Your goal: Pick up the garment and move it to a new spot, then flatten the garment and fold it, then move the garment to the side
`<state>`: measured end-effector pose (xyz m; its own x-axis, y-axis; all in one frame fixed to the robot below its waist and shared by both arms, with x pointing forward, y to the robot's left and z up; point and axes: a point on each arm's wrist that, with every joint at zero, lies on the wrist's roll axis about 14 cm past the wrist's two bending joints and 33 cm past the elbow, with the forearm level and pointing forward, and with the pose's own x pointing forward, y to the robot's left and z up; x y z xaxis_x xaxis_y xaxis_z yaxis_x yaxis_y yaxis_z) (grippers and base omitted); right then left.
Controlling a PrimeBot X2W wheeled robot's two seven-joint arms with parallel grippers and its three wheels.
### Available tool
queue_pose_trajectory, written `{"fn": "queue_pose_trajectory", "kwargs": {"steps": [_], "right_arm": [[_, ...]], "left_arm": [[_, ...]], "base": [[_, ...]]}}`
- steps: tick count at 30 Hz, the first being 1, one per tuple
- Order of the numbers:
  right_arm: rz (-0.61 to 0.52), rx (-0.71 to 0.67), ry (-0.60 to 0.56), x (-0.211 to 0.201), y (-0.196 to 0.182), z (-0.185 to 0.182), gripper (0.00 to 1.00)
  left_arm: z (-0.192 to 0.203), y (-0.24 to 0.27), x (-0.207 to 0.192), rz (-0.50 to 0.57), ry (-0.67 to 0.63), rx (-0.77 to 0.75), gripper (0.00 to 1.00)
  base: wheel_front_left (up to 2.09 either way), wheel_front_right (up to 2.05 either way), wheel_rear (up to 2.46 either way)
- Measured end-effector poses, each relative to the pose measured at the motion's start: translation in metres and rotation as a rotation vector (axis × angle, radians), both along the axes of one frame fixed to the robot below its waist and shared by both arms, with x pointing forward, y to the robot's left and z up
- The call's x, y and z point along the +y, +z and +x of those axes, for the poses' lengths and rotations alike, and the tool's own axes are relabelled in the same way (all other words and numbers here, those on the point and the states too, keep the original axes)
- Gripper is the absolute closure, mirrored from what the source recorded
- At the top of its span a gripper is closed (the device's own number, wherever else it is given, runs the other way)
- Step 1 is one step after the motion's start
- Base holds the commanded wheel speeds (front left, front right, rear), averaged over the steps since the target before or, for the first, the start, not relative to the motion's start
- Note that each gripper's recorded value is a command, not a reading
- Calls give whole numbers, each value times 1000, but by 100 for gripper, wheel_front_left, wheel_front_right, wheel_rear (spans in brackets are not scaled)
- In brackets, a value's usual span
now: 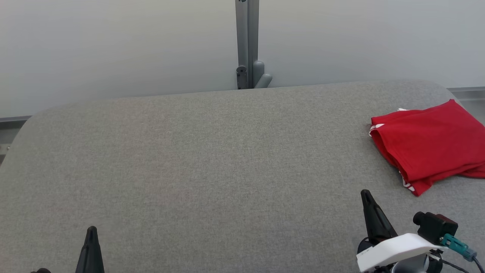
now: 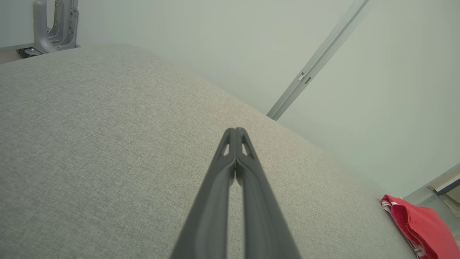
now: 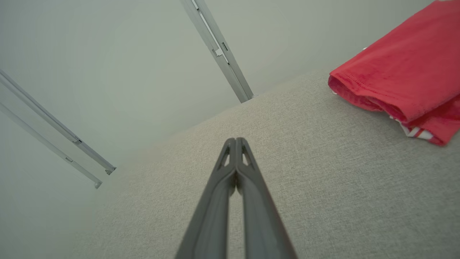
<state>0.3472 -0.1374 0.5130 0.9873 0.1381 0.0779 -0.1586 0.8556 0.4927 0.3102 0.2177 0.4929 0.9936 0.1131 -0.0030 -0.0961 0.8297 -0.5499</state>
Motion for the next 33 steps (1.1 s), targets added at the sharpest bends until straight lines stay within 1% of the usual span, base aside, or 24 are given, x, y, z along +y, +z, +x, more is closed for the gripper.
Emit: {"fn": "queue_pose_trajectory", "kwargs": {"steps": [20, 33], "right_arm": [[300, 80, 33, 10, -2, 19, 100], [444, 122, 52, 16, -3, 28, 100]], "left_arm": [[-1, -4, 25, -291, 73, 1, 100], [0, -4, 36, -427, 100, -14, 100]], "base": [[0, 0, 0], [0, 0, 0]]}}
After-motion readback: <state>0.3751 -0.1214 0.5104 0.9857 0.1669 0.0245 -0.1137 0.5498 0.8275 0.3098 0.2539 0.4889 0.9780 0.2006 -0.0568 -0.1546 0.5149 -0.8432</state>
